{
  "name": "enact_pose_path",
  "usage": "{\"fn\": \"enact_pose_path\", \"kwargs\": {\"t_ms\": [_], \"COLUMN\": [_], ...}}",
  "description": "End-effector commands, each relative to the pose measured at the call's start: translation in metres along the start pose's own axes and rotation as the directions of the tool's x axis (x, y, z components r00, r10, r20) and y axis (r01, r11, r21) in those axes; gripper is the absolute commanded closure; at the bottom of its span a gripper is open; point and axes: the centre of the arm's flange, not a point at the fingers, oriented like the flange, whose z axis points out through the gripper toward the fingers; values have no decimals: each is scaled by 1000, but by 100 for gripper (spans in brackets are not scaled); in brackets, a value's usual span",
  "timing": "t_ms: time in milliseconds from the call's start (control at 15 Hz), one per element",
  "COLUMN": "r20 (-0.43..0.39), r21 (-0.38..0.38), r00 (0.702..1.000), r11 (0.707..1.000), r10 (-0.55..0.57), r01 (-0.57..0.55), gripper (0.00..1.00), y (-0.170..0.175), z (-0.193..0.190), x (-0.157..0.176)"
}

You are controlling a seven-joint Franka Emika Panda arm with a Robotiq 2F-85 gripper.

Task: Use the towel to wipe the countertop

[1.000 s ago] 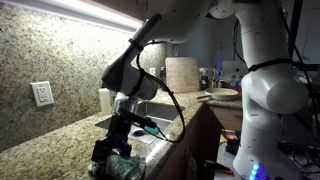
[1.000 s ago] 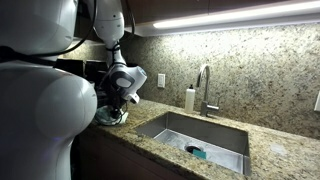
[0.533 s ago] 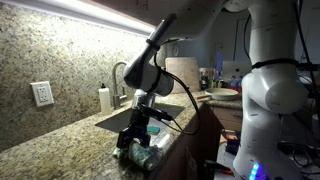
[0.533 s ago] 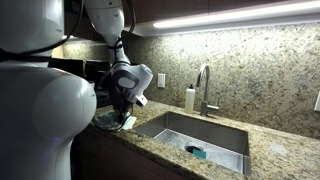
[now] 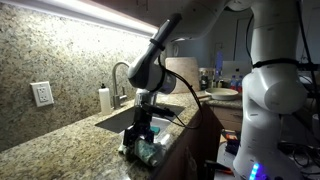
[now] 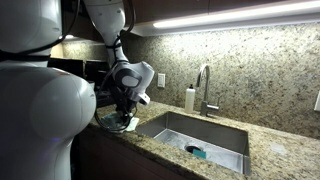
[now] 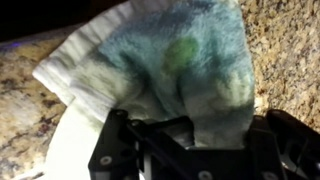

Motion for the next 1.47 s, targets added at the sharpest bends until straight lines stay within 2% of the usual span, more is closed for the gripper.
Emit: {"fn": "enact_pose_path", "kwargs": {"t_ms": [0, 400, 467, 600, 933, 1000, 1133, 1400], "r20": [-33, -44, -19, -25, -27, -30, -19, 33], "r21": [-55, -133, -114, -118, -121, -124, -122, -117], "r00": [999, 973, 980, 973, 974, 974, 974, 965], "r11": [998, 966, 974, 967, 968, 968, 967, 957], "r10": [-42, -228, -199, -230, -226, -223, -227, -262], "r01": [40, 220, 195, 225, 221, 218, 223, 264], "gripper": [100, 100, 99, 99, 100, 74, 68, 43], "y": [-10, -62, -43, -56, -58, -59, -62, -79], "z": [-6, -8, -3, -5, -3, -3, -5, -18], "x": [0, 1, -1, -2, -1, -1, -1, -5]}}
